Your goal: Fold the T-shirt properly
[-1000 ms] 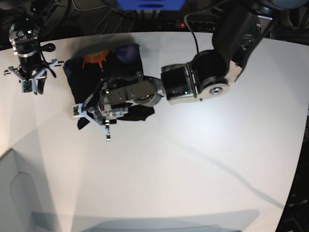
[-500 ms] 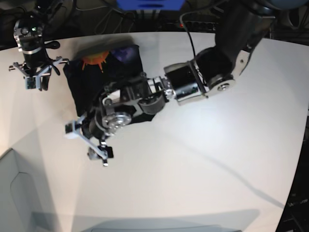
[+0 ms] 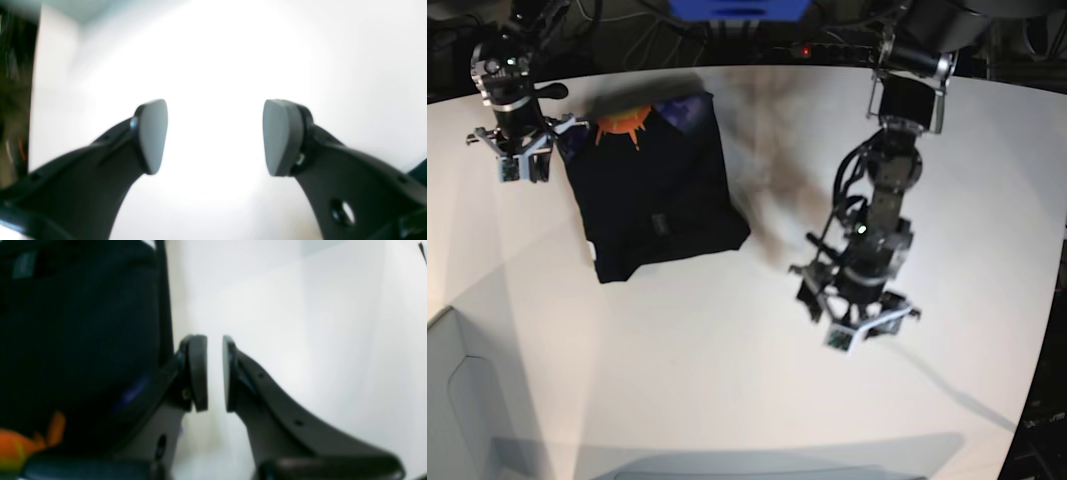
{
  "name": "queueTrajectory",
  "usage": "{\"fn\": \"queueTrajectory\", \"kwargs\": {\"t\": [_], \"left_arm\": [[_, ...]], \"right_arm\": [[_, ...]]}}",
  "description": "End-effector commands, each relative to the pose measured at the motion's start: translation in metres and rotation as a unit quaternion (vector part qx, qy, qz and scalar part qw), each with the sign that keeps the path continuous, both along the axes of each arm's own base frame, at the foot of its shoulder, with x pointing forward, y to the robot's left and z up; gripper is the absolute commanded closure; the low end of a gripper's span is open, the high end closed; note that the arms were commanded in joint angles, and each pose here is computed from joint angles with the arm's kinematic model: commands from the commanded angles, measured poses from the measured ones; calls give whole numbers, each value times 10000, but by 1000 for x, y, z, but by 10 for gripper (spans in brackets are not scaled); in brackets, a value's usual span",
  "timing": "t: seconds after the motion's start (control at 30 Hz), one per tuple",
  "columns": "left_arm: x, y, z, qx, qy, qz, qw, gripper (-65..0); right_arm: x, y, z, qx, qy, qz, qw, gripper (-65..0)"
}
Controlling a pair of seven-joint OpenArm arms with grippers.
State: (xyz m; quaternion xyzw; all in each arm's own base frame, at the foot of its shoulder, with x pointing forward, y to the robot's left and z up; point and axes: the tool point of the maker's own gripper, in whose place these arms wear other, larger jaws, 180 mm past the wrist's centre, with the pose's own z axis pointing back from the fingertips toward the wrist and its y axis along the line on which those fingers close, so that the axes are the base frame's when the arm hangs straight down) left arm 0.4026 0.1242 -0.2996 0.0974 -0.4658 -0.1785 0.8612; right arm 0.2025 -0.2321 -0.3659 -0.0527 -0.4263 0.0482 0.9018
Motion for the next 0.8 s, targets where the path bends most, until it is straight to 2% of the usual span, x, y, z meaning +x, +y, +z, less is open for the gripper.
{"fn": "queueTrajectory", "kwargs": {"t": [0.0,0.13,0.23,0.33,0.47,0.57,0.67,0.77], "left_arm": [[-4,12,5,-102,-126,185,9997,-428],[-55,73,-39,-158,447,1056,9933,-428],[-92,98,-66,-338,844,1449,9853,-428],[-118,117,-77,-696,1027,1819,9755,-428],[-138,135,-73,-974,977,2124,9674,-428],[-144,143,-58,-973,809,2225,9667,-427],[-154,144,-50,-901,740,2211,9683,-427],[-167,141,-48,-825,793,2161,9696,-427]], "right_arm": [[2,1,7,9,-153,45,9999,-66],[-7,15,-8,165,70,201,9996,-65],[-19,38,-19,323,284,489,9979,-65],[-26,56,-25,447,412,722,9955,-65],[-28,58,-25,453,420,744,9953,-65],[-26,40,-17,295,319,533,9976,-65],[-18,34,4,155,34,502,9986,-65],[-10,42,27,326,-364,562,9972,-65]]}}
